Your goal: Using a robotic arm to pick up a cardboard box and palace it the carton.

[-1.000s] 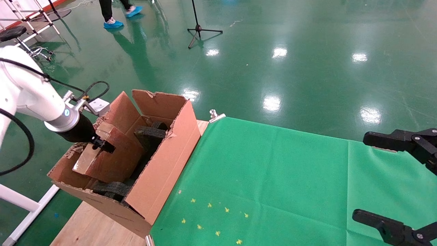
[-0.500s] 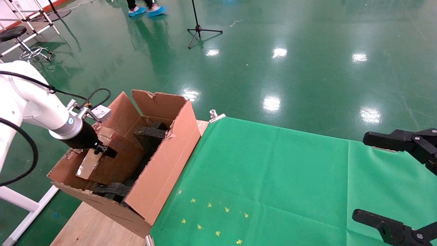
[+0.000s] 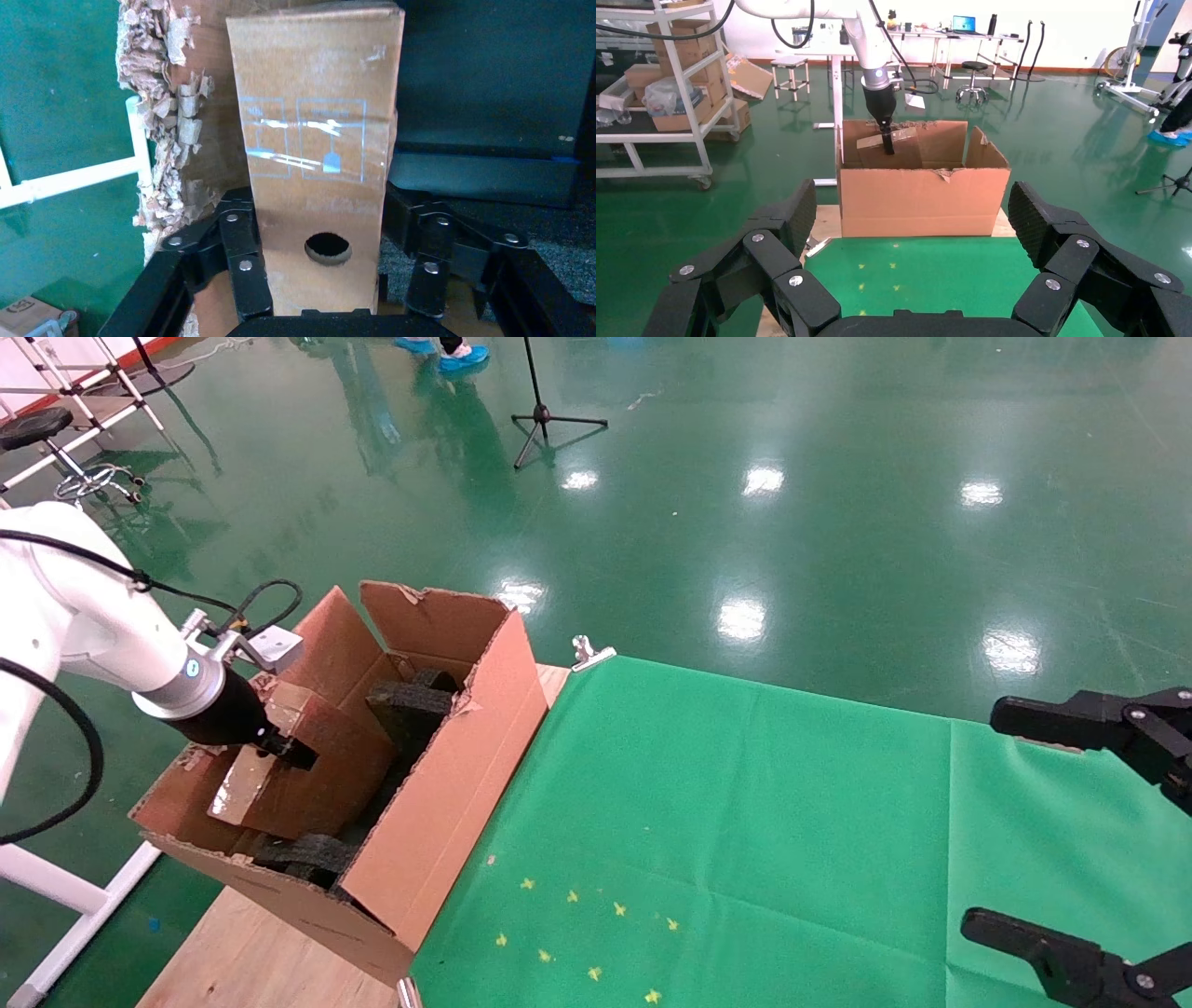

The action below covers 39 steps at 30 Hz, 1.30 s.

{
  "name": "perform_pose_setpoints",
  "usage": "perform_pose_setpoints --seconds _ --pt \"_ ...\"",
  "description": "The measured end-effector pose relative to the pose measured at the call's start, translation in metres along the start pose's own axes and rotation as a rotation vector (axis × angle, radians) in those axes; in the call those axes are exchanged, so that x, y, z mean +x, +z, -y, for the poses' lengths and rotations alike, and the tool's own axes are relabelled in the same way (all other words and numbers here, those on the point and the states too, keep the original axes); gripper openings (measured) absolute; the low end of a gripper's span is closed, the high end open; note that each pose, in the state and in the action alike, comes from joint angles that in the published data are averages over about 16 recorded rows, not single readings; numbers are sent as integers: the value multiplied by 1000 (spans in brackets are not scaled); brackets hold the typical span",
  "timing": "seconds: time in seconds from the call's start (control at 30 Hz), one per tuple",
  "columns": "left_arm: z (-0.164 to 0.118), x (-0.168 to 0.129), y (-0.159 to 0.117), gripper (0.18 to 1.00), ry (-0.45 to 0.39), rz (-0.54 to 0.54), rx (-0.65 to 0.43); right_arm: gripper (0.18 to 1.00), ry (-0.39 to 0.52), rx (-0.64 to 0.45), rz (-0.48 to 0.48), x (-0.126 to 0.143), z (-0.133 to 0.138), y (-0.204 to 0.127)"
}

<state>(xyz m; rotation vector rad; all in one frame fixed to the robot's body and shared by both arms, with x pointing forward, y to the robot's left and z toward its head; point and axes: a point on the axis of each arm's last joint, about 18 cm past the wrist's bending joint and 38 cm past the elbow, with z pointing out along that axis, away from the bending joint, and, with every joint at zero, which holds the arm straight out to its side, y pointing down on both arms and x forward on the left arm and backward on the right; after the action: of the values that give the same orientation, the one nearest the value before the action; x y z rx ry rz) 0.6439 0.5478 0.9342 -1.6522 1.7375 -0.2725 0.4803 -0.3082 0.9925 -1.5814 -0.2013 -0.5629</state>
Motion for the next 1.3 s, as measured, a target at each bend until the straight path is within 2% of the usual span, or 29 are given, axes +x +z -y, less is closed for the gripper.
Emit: perform_pose_setpoints --seconds 0.27,0.53,0.8,1.0,1.17,1.3 --pt "0 0 -1 524 -1 -2 -4 1001 0 0 0 0 0 0" --pt "11 -2 -14 696 3 -29 39 1001 0 0 0 0 0 0" --pt "42 -3 -58 858 40 -122 158 1001 0 0 0 0 0 0" --pt "64 6 -100 936 109 -209 239 1001 0 0 0 0 0 0" --pt "72 16 -126 971 168 -258 264 1001 0 0 0 0 0 0" --pt "74 21 -135 987 198 -276 263 1001 0 0 -1 0 0 0"
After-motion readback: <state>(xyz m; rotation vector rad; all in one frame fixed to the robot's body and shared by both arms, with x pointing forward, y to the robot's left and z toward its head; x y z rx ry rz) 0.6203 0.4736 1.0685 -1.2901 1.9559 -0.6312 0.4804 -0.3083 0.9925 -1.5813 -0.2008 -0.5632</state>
